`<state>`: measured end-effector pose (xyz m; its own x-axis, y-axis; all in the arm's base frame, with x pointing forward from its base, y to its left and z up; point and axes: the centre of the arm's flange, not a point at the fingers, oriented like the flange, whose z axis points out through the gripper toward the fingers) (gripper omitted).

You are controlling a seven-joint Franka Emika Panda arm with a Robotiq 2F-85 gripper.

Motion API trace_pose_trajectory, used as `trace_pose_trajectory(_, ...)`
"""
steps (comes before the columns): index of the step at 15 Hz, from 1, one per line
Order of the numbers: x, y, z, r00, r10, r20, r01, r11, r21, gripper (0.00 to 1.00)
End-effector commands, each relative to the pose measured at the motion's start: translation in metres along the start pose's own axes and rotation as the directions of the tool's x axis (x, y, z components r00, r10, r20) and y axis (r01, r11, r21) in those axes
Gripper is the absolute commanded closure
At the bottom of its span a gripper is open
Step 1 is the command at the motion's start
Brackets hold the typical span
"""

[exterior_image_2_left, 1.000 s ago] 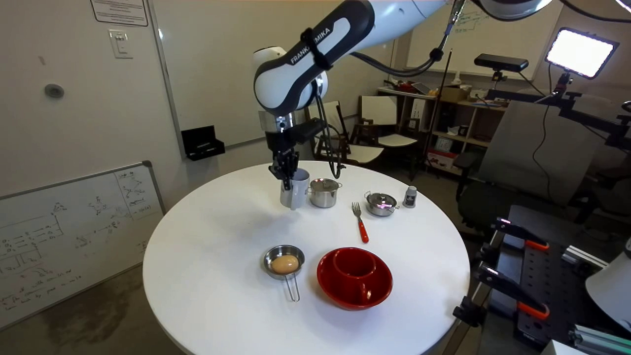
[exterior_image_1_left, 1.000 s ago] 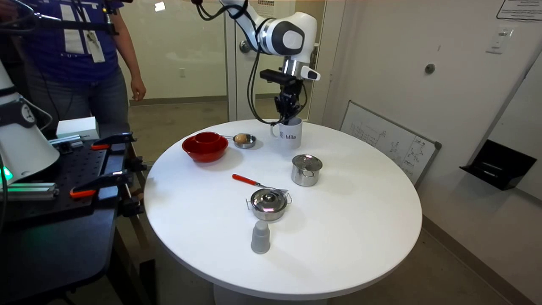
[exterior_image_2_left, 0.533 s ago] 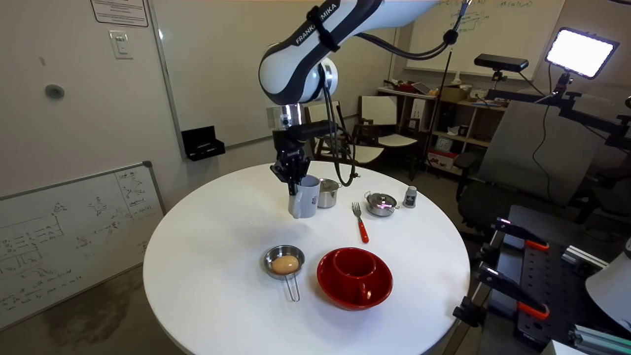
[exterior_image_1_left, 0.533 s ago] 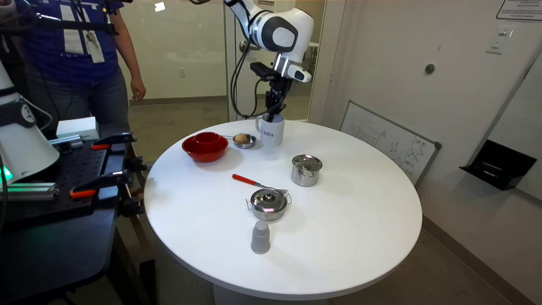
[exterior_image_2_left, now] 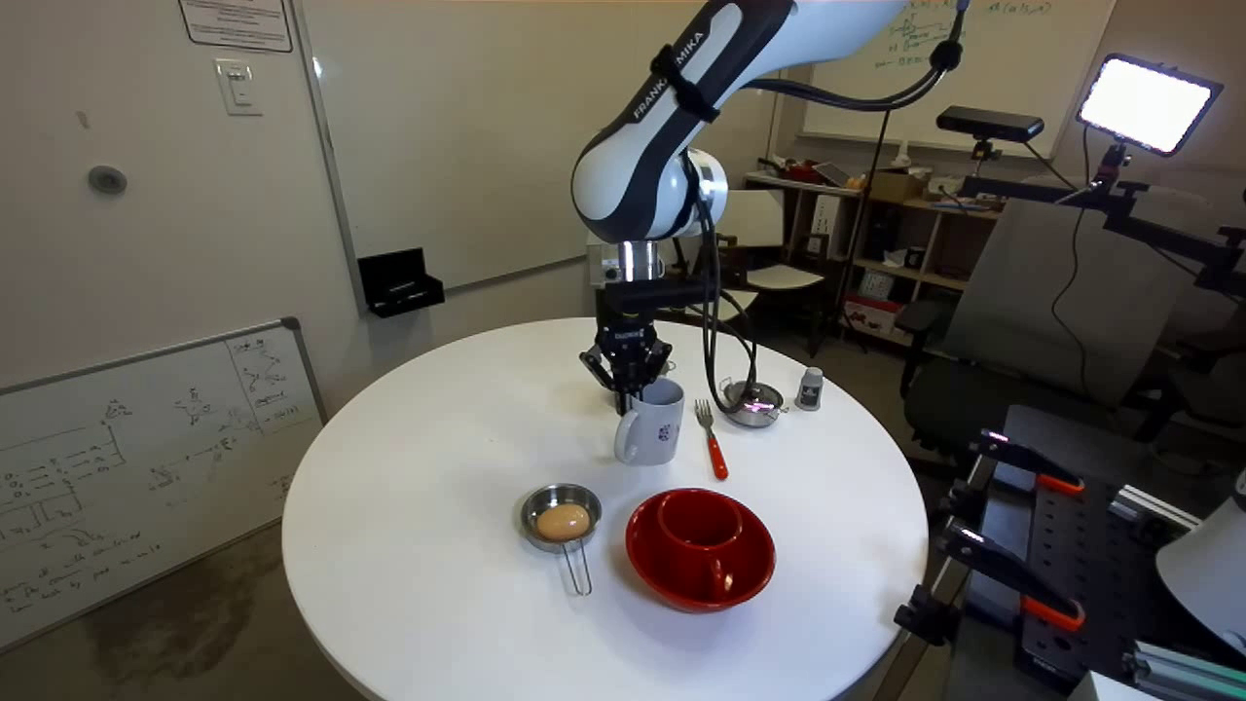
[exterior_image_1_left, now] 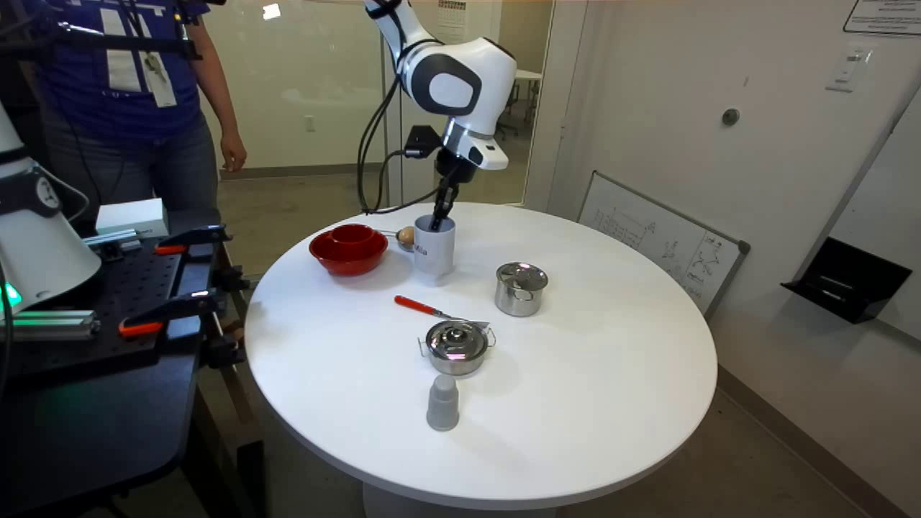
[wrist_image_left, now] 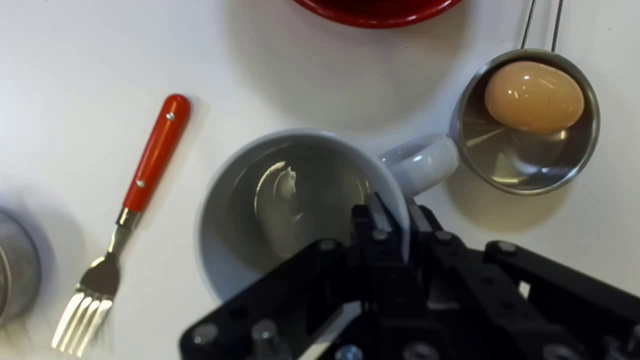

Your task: Move the white mug to the right

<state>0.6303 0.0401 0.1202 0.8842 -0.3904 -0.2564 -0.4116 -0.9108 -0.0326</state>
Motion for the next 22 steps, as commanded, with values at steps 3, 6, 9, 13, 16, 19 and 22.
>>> trace_pose_trajectory(3,-0.037,0.036,0.0,0.979,0.204,0.009,-0.204,0.979,0.005,0.93)
trace_pose_trajectory(6,-0.037,0.051,0.005,0.961,0.275,-0.002,-0.275,0.961,-0.017,0.92)
trace_pose_trajectory(9,-0.029,0.06,0.012,0.955,0.295,-0.038,-0.296,0.955,-0.018,0.93)
trace_pose_trajectory(13,-0.016,0.058,0.013,0.958,0.281,-0.063,-0.282,0.959,0.007,0.93)
trace_pose_trajectory(16,-0.012,0.054,0.011,0.959,0.274,-0.072,-0.274,0.962,0.017,0.93)
trace_pose_trajectory(19,-0.006,0.046,0.011,0.965,0.252,-0.076,-0.251,0.968,0.029,0.92)
trace_pose_trajectory(22,0.004,0.03,0.009,0.974,0.21,-0.082,-0.208,0.977,0.041,0.93)
